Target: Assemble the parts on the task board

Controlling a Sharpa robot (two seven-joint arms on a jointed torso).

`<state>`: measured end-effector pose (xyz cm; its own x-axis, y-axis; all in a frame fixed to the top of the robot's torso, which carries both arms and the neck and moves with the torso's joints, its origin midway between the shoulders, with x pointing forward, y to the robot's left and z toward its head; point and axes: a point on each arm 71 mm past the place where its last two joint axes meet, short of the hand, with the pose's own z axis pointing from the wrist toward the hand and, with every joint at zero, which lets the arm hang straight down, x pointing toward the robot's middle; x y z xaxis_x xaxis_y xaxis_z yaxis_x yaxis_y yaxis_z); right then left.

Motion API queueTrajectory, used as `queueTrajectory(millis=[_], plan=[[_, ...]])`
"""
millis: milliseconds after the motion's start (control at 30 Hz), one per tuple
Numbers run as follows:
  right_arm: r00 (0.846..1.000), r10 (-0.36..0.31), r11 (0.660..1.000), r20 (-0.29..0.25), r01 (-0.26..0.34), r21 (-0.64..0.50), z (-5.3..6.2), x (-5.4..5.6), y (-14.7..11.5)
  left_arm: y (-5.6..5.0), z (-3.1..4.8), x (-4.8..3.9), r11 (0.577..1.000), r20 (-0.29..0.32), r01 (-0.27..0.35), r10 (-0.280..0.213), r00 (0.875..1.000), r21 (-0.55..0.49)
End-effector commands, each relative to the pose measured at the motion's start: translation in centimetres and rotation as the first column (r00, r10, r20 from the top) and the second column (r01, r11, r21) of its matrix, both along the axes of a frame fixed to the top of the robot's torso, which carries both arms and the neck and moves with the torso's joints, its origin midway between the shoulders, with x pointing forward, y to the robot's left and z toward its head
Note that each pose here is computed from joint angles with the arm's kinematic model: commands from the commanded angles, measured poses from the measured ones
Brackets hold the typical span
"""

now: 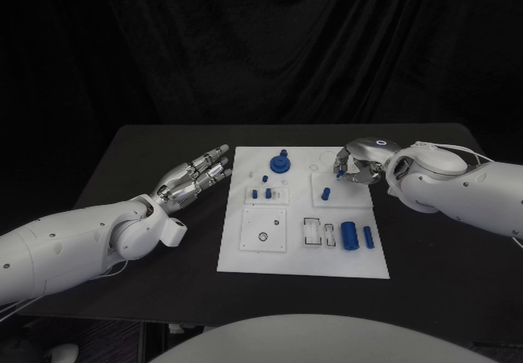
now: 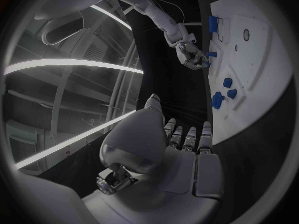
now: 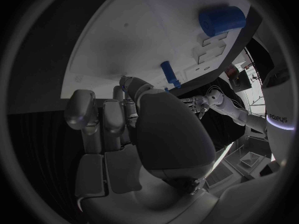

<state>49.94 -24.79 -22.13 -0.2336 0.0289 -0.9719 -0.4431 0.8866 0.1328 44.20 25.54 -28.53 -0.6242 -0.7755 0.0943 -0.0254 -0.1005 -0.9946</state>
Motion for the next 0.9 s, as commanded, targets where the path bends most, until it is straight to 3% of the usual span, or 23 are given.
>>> queueTrajectory(millis=[33, 233, 433, 633, 900], plan=[[1.000, -0.007, 1.000, 0.029, 0.007, 0.016, 1.1, 0.2, 0.2, 0.0, 0.65, -0.04, 0.997, 0.069, -0.001, 0.006, 0.998, -0.075], [0.999, 0.003, 1.000, 0.050, -0.004, 0.026, 3.1, 0.0, 0.7, 0.0, 0.64, -0.04, 0.997, 0.069, -0.004, 0.009, 0.998, -0.074], [0.998, 0.050, 0.998, 0.037, -0.052, 0.042, 4.0, -1.5, 2.5, 0.0, 0.59, 0.00, 0.997, 0.068, -0.002, 0.007, 0.998, -0.073], [0.993, 0.118, 0.992, -0.012, -0.118, 0.038, 3.8, -3.3, 5.0, 0.0, 0.52, 0.00, 0.997, 0.065, -0.002, 0.007, 0.998, -0.072], [0.974, 0.216, 0.976, -0.068, -0.214, 0.036, 2.4, -5.4, 8.7, -0.1, 0.42, -0.07, 0.997, 0.062, 0.000, 0.005, 0.998, -0.073]])
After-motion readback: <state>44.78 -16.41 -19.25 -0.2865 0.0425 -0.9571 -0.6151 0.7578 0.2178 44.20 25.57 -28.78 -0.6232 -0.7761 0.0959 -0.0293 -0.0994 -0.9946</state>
